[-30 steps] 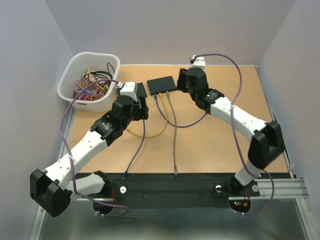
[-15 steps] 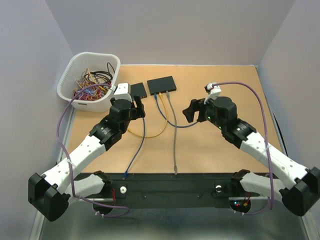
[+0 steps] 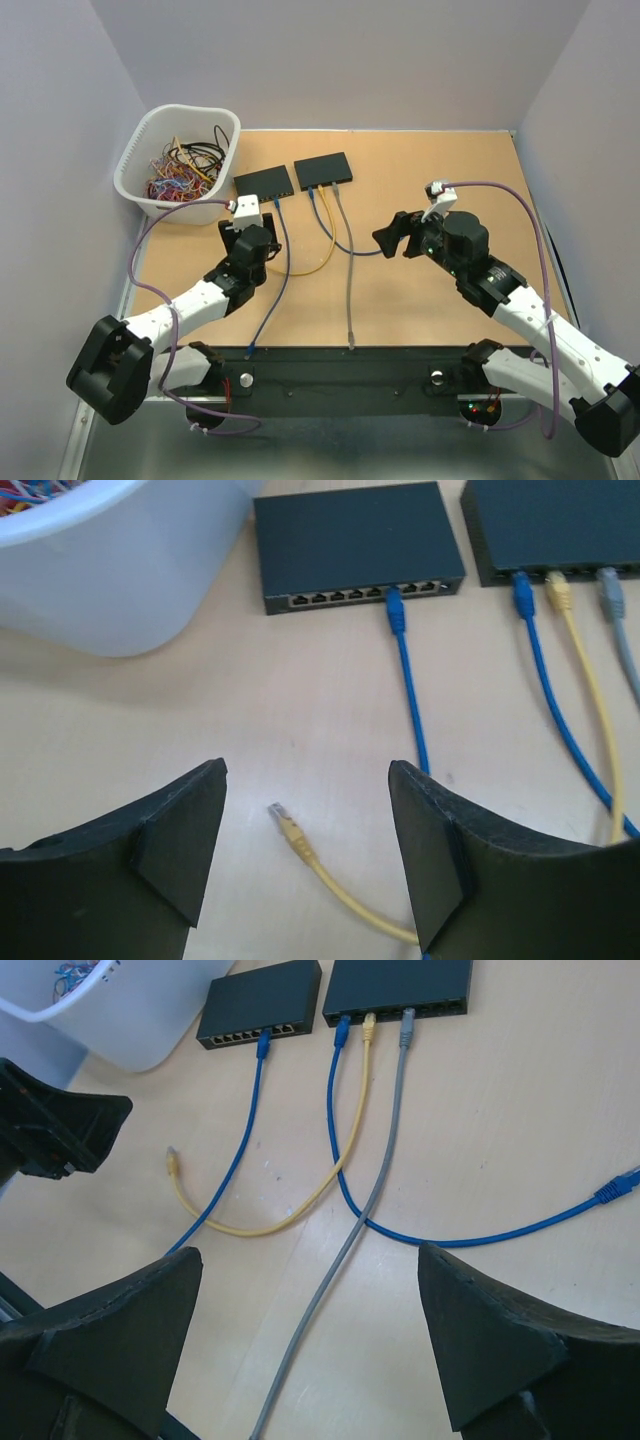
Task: Insert the plug into the switch port
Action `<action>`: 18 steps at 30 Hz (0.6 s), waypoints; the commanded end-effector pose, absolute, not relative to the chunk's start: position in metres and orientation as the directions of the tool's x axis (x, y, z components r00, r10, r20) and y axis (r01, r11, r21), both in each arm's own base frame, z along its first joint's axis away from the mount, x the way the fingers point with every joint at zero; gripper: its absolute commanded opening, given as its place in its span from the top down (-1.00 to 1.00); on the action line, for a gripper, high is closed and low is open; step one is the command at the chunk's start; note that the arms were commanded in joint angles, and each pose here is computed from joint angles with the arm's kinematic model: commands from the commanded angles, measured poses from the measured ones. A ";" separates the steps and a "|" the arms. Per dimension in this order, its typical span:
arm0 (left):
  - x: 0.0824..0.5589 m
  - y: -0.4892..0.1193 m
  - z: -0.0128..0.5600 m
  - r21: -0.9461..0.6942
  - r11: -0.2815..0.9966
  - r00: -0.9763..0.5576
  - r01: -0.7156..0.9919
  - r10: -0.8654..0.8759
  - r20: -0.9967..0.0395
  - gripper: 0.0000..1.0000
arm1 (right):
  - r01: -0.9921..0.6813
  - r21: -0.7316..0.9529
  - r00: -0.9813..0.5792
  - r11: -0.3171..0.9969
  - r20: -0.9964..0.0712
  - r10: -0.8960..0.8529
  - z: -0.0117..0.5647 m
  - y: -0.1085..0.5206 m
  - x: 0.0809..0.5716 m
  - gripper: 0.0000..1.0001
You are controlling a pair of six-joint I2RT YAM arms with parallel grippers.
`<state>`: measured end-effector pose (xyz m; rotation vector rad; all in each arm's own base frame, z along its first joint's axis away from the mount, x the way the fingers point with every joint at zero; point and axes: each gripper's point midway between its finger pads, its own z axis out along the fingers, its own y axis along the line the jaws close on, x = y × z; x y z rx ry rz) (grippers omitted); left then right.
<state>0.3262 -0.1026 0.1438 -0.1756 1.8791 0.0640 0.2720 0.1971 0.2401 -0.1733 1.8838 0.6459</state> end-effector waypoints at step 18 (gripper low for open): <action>0.339 0.030 0.185 -0.085 0.895 0.180 -0.438 -0.005 -0.984 -0.56 | -0.411 0.370 -0.431 0.833 -0.884 0.180 0.227 0.206 0.276 -0.94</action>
